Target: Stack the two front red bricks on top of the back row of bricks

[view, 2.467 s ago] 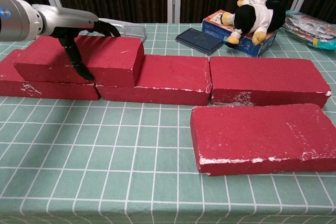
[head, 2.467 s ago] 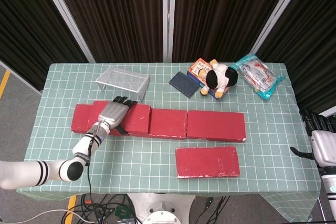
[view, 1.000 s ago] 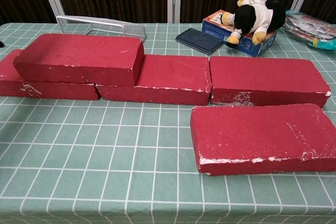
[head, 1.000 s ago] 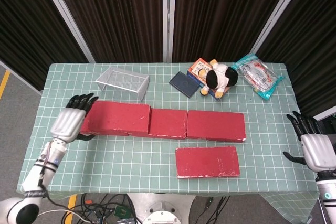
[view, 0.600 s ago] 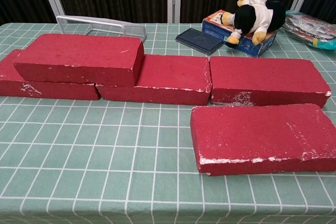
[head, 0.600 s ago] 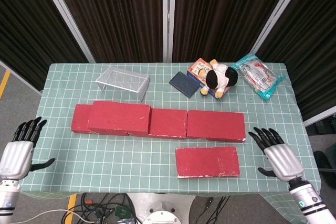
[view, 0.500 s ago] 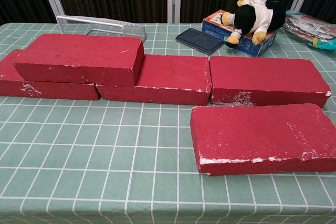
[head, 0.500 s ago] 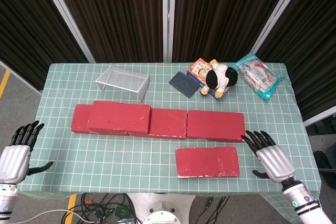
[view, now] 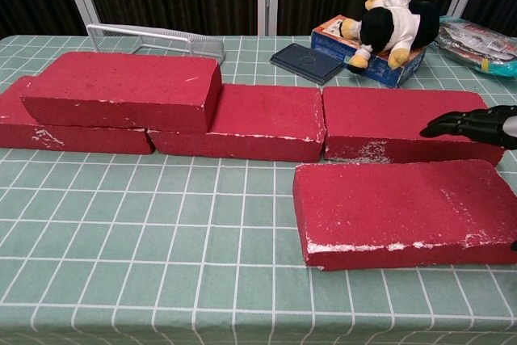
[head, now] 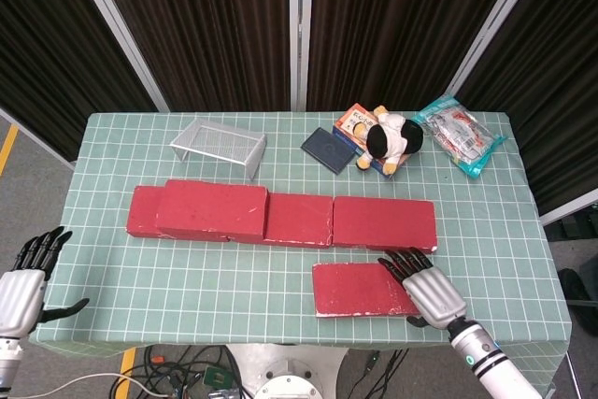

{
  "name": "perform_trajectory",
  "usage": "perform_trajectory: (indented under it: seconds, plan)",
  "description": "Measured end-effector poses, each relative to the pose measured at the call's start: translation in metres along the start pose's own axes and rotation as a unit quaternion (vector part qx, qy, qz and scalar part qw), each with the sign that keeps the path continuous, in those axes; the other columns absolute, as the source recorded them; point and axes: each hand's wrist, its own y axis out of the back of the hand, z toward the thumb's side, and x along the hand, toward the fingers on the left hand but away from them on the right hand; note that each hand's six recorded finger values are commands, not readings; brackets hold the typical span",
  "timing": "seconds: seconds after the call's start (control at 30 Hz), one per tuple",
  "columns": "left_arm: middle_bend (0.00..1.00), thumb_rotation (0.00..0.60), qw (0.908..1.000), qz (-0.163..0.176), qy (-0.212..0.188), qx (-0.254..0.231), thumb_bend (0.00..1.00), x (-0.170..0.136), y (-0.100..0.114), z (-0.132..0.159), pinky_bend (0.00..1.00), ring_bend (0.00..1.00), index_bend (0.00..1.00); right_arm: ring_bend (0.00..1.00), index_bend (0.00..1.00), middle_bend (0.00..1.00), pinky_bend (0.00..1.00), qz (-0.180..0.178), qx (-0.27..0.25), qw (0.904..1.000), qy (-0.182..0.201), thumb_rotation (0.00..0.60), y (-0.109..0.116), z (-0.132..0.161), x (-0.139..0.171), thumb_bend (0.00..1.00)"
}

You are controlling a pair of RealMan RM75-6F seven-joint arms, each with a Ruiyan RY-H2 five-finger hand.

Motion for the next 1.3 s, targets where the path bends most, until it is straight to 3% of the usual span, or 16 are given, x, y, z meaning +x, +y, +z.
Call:
perform_trajectory:
  seconds: [0.43, 1.3]
  plan:
    - [0.00, 0.600, 0.9999, -0.005, 0.010, -0.011, 0.03, -0.002, -0.004, -0.014, 0.00, 0.00, 0.01, 0.00, 0.00, 0.00, 0.00, 0.018, -0.018, 0.9997, 0.005, 0.600, -0.015, 0.022, -0.025, 0.00]
    - [0.00, 0.600, 0.9994, -0.019, 0.019, -0.022, 0.03, -0.002, -0.010, -0.022, 0.00, 0.00, 0.01, 0.00, 0.00, 0.02, 0.00, 0.047, -0.066, 0.9967, 0.012, 0.600, -0.030, 0.037, -0.055, 0.00]
